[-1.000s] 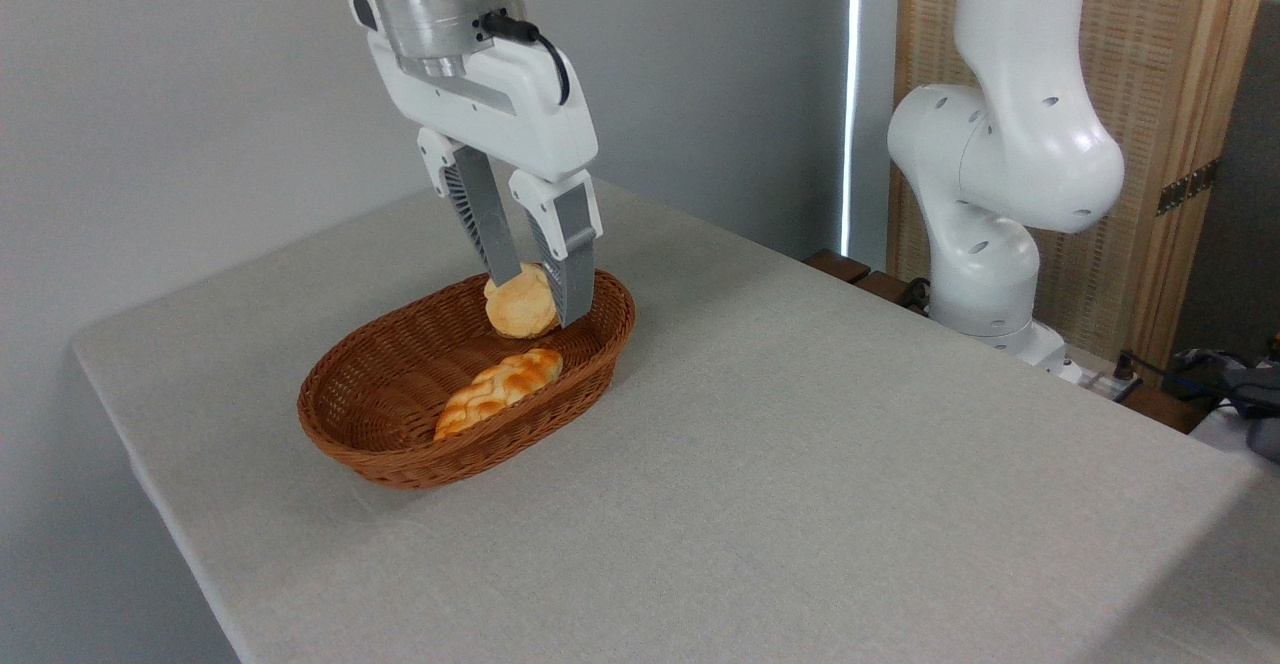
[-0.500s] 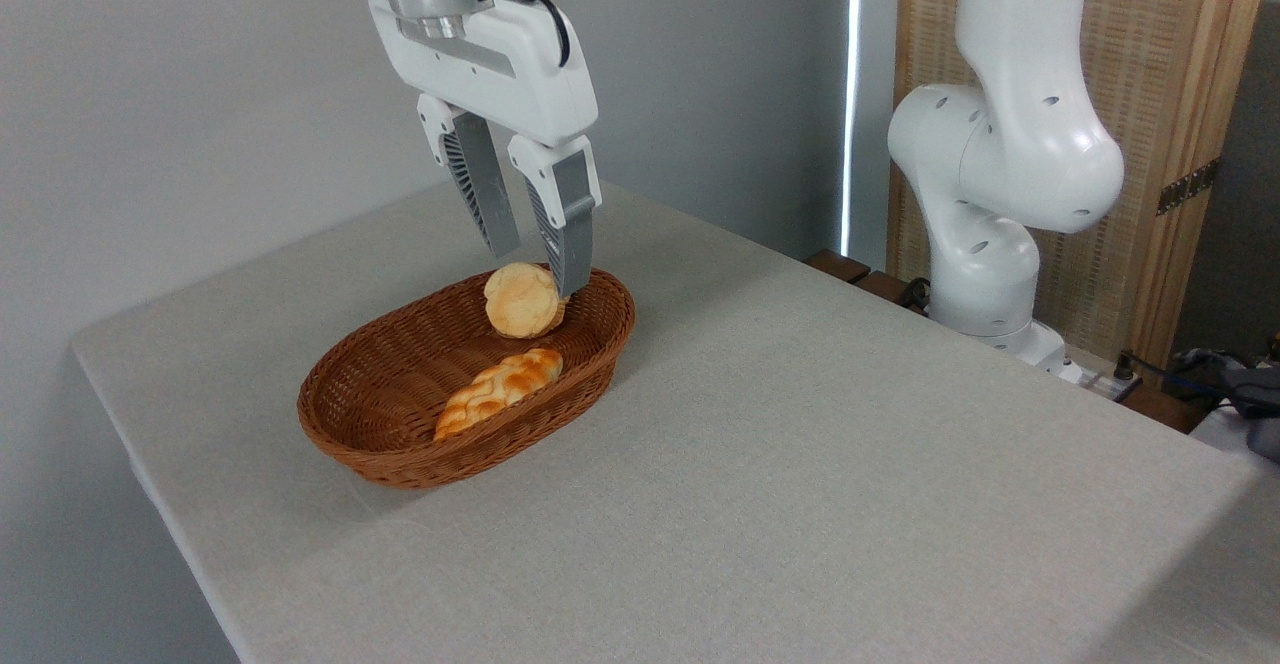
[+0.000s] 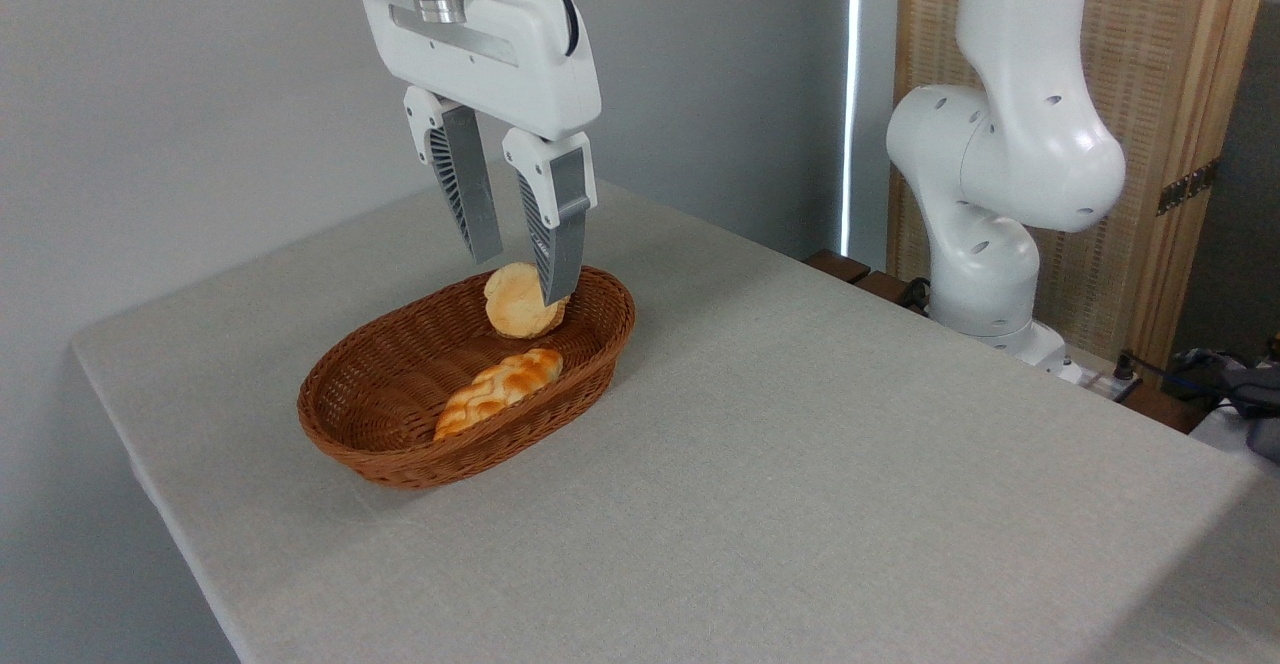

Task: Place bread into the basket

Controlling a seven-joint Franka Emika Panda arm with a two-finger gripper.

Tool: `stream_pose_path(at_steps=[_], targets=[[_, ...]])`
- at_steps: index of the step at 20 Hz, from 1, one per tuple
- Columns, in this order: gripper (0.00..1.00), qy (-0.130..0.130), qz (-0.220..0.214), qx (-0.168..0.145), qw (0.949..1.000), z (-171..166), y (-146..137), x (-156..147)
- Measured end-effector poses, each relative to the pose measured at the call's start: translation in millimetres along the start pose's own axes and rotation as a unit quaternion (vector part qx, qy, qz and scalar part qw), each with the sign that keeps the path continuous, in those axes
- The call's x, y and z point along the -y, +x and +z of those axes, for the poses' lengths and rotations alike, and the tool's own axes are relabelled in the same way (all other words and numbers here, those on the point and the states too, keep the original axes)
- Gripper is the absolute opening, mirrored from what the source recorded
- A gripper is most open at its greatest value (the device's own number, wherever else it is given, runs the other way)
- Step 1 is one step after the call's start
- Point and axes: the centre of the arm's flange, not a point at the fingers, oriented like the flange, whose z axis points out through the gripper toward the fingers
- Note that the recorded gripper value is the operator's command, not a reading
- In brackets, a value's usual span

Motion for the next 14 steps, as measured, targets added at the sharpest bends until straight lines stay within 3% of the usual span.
stream_pose_path(at_steps=[14], targets=[[1.00,-0.001,-0.012,0.001,0.9999,1.5,3.7,-3.7]])
